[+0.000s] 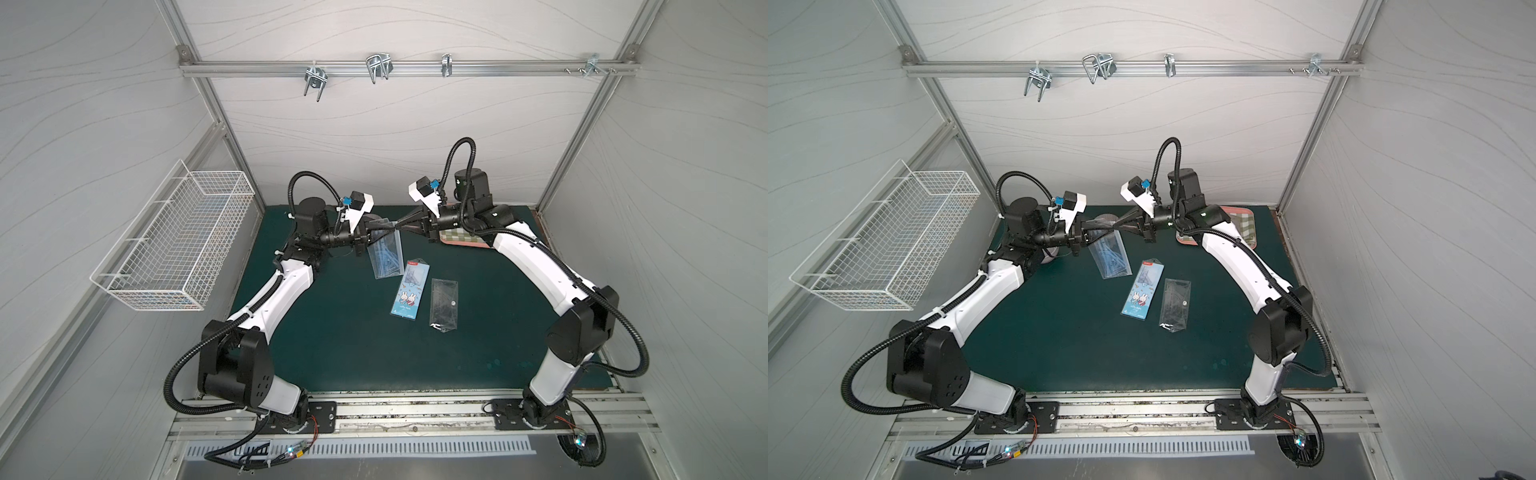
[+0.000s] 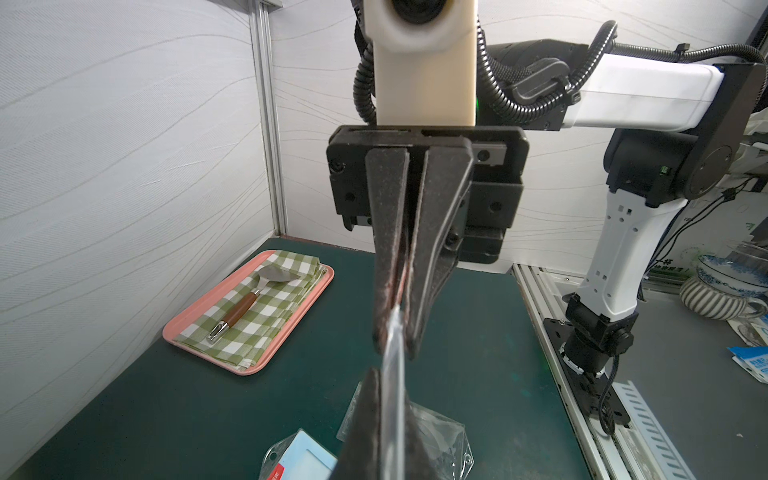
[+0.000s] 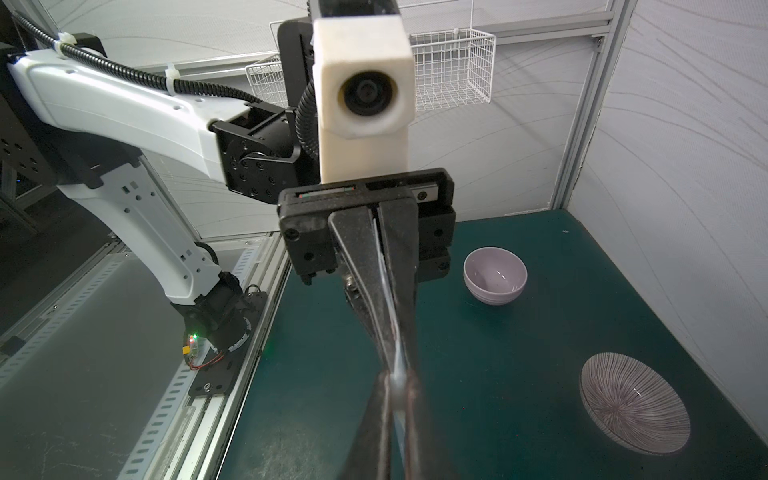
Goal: Open the ruler set and take out the ruler
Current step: Open the ruler set bag.
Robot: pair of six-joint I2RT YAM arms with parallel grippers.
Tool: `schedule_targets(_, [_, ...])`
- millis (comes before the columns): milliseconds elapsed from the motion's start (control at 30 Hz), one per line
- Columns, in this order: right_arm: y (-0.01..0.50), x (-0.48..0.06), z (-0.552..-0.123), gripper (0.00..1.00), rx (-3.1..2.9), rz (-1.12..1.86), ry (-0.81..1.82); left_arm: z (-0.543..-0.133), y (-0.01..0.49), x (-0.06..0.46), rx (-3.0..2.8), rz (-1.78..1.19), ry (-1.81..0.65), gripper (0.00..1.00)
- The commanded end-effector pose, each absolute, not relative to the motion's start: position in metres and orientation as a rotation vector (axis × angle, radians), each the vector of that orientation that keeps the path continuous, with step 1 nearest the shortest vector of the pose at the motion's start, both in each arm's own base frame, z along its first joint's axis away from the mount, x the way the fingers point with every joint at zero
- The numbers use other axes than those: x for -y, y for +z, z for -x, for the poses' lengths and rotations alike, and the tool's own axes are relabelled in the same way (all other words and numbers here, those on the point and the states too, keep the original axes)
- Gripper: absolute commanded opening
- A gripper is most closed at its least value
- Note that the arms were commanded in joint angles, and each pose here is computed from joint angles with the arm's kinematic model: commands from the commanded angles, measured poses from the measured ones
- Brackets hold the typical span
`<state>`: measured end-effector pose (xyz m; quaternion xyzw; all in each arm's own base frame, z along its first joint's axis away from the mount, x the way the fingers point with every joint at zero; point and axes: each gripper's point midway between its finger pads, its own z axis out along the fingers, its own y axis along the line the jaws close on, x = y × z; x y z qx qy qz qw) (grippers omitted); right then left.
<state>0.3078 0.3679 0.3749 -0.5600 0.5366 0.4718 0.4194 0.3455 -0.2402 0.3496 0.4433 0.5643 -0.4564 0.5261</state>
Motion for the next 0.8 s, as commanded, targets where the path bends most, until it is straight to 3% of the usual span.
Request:
schedule_targets(0, [0.376, -0.372, -0.303, 0.02, -1.32, 1.429, 1.217, -0.34, 0.373, 0.238, -1.252, -1.074, -1.031, 0.0])
schedule_targets(767, [0.37, -0.37, -0.303, 0.01, -1.336, 1.433, 1.201, -0.334, 0.392, 0.237, -1.18, -1.077, -1.005, 0.0])
